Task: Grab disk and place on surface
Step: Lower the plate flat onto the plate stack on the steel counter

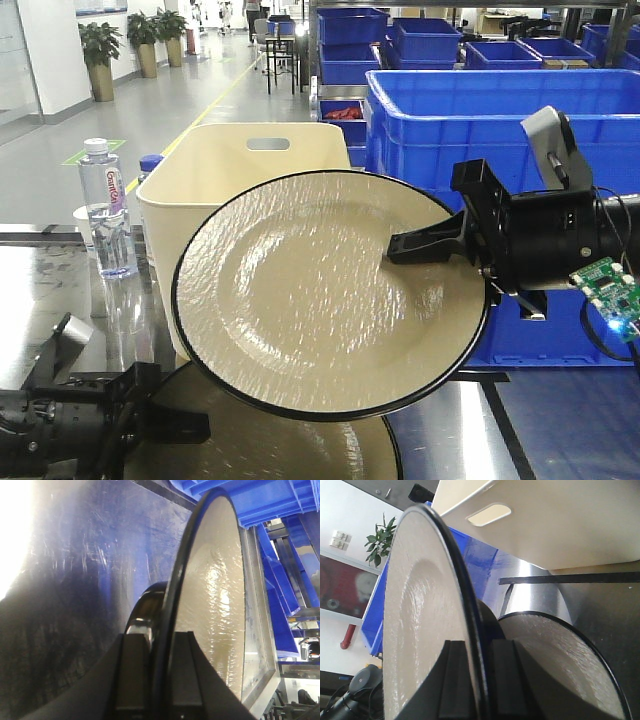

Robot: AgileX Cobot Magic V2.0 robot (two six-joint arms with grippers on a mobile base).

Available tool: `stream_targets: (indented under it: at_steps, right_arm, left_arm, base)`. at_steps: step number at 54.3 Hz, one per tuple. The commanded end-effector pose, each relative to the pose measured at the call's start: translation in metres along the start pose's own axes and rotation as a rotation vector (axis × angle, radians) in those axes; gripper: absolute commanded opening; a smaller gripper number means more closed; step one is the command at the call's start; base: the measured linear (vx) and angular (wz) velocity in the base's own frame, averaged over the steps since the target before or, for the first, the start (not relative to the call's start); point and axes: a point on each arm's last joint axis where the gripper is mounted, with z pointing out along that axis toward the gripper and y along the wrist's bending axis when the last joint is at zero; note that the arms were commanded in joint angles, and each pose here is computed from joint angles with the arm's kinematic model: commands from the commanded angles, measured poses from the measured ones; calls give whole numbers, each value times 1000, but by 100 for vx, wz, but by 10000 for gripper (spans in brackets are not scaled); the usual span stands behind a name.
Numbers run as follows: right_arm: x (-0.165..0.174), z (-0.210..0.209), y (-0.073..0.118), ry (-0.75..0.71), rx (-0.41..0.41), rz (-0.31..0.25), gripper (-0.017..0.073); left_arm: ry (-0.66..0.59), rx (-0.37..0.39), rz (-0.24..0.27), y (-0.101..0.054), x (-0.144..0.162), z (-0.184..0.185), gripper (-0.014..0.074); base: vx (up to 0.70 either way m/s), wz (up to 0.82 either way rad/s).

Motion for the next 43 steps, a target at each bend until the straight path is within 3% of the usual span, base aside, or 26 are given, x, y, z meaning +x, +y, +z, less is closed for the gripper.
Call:
stream_targets:
  at_steps: [1,15,26,36,43]
  right_arm:
    - [-9,-16,30,-108,-121,11,-8]
    - [-11,-16,29,-126,-116,12,-8]
    - [-13,-16,29,-150,-109,14,-8]
    - [-14,-16,28,-158,-107,15,-8]
    - [-14,-16,28,-157,-105,14,-8]
  left_arm:
    - [-51,125,-28,-26,-6,-10,1]
    - [-100,71,-34,-21,-10,-3,1]
    - [-38,50,-50,-16,-3,20,18]
    - [23,39,-72,-7,1,34,98]
    - [76,-3,7,-2,6,34,238]
  base:
    - [0,0]
    - [0,0]
    - [0,0]
    - [0,0]
    - [0,0]
